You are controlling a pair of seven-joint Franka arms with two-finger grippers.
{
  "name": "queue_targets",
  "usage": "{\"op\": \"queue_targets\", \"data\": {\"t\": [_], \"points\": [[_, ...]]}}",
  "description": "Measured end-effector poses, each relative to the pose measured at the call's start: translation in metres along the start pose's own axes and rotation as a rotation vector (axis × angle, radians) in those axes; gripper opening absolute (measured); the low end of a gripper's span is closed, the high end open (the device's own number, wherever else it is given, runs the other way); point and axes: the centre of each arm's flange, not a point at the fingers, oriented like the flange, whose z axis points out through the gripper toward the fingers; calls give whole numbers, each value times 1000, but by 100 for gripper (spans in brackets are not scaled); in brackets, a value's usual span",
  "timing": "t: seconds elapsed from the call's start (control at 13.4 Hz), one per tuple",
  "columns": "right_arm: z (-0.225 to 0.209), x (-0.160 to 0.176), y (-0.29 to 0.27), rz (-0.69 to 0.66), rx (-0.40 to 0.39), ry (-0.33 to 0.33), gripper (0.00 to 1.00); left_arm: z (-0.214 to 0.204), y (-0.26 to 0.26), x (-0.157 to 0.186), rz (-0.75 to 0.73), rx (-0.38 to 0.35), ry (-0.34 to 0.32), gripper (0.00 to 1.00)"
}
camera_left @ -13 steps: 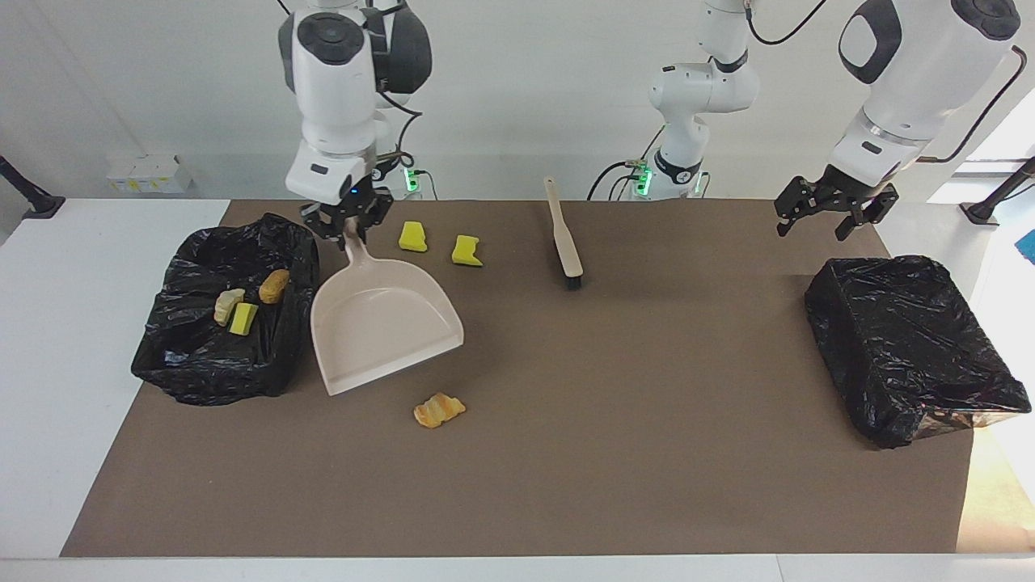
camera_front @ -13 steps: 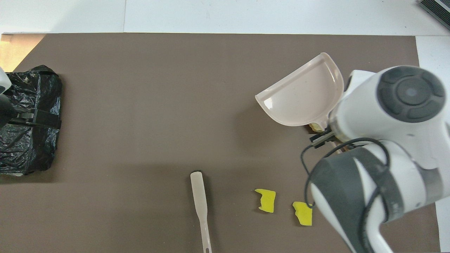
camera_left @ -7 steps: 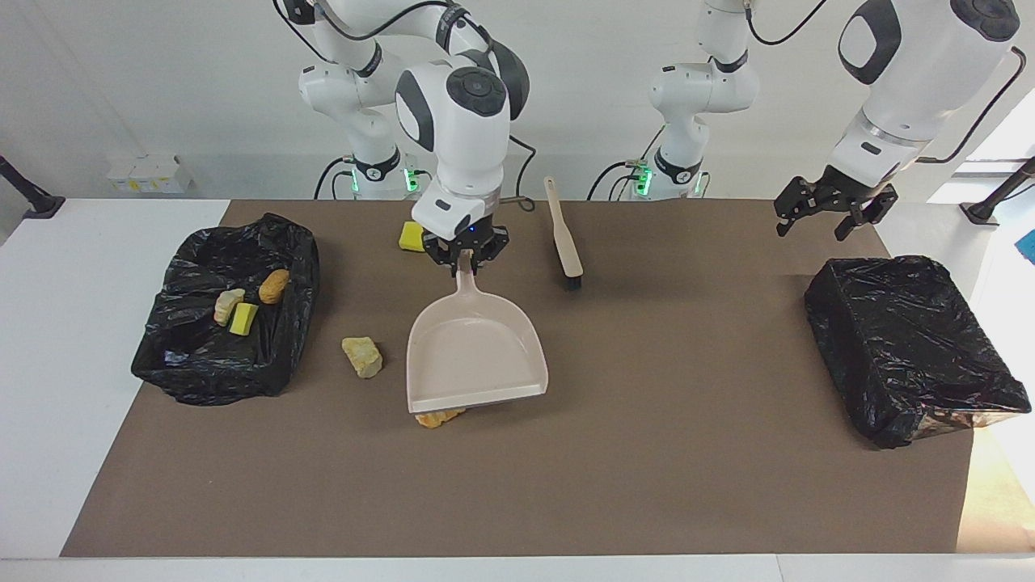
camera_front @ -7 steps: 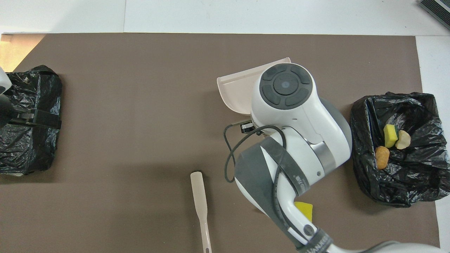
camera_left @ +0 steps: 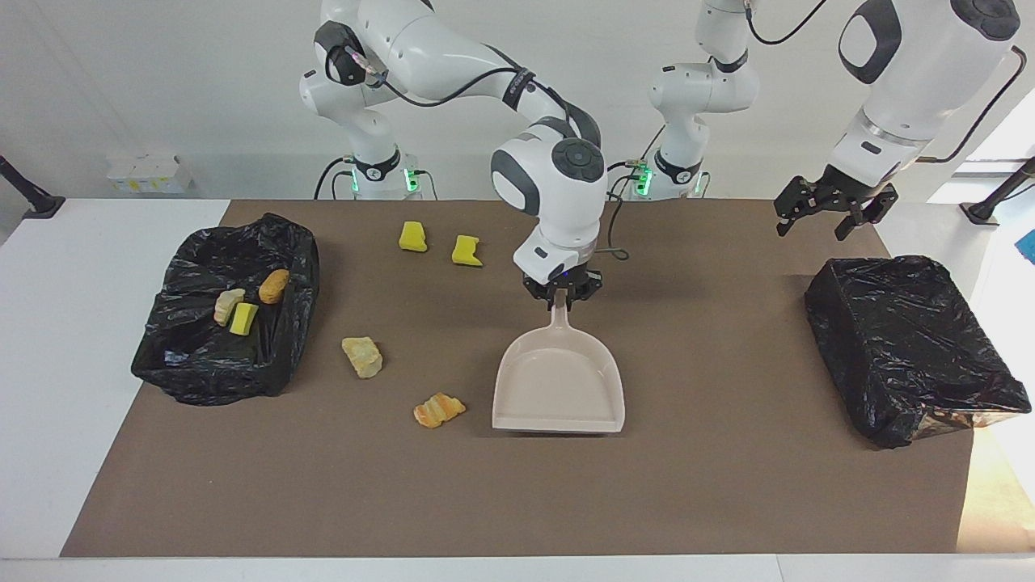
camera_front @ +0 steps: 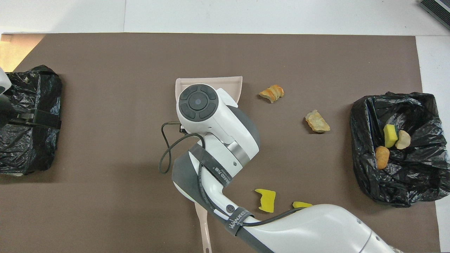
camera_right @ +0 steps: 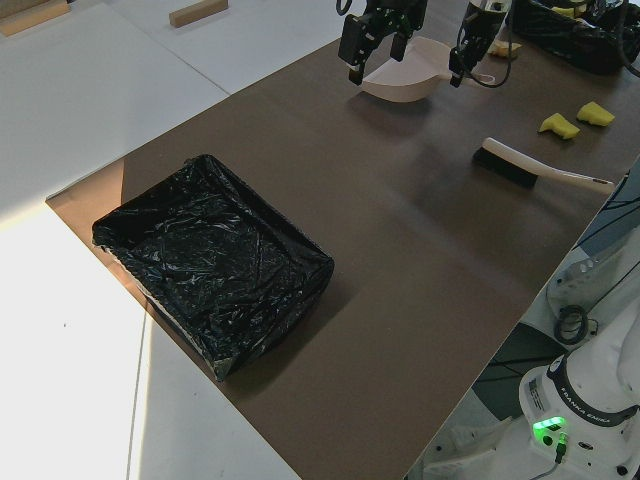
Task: Sweep and dump trash in bin
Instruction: 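Bring the empty dustpan back to the table center with the right gripper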
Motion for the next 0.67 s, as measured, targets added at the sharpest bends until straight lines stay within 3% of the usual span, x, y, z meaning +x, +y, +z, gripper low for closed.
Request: {"op": "queue_targets", "data": {"t": [0.67], "points": [[45, -10, -11, 23, 82, -42, 31, 0, 0, -1, 0, 0, 0, 100]]}}
